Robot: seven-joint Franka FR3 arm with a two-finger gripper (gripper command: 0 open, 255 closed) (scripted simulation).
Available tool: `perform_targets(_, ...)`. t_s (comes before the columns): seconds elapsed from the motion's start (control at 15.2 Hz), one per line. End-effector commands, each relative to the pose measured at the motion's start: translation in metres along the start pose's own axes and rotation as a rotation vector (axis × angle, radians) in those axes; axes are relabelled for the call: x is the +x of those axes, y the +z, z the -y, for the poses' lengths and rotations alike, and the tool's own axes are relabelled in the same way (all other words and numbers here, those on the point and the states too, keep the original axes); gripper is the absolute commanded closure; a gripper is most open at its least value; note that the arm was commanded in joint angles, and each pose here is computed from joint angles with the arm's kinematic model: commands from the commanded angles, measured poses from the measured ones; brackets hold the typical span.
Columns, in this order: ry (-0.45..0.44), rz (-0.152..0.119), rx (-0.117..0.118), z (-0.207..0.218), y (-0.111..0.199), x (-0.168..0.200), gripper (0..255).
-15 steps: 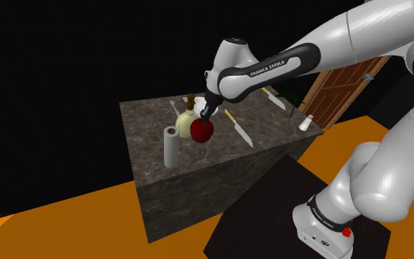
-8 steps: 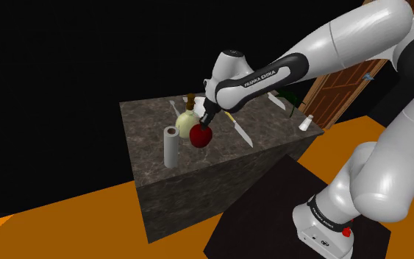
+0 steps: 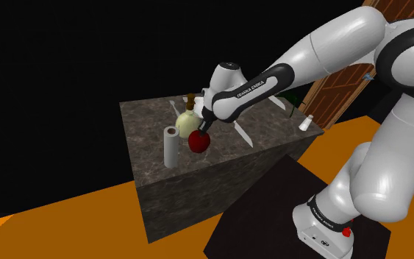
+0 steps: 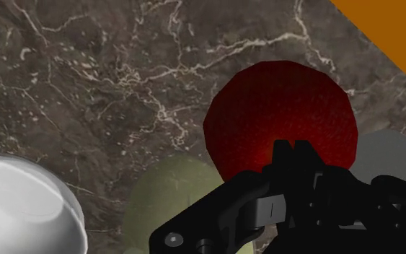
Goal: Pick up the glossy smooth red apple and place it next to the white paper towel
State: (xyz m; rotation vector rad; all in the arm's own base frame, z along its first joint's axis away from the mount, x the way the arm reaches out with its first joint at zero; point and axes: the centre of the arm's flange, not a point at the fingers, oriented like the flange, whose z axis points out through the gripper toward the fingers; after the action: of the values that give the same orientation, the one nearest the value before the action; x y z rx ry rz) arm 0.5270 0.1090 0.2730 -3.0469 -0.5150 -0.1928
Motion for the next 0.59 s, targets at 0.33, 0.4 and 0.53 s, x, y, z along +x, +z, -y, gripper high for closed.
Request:
perform_targets(0.33, 0.000, -0.001, 0.000, 0.0005, 0.0038, -0.0011, 255)
perform_targets(0.4, 0.000, -0.001, 0.000, 0.0005, 0.0038, -0.0011, 255)
perform_targets(0.53, 0.000, -0.001, 0.000, 0.0005, 0.0038, -0.0011, 0)
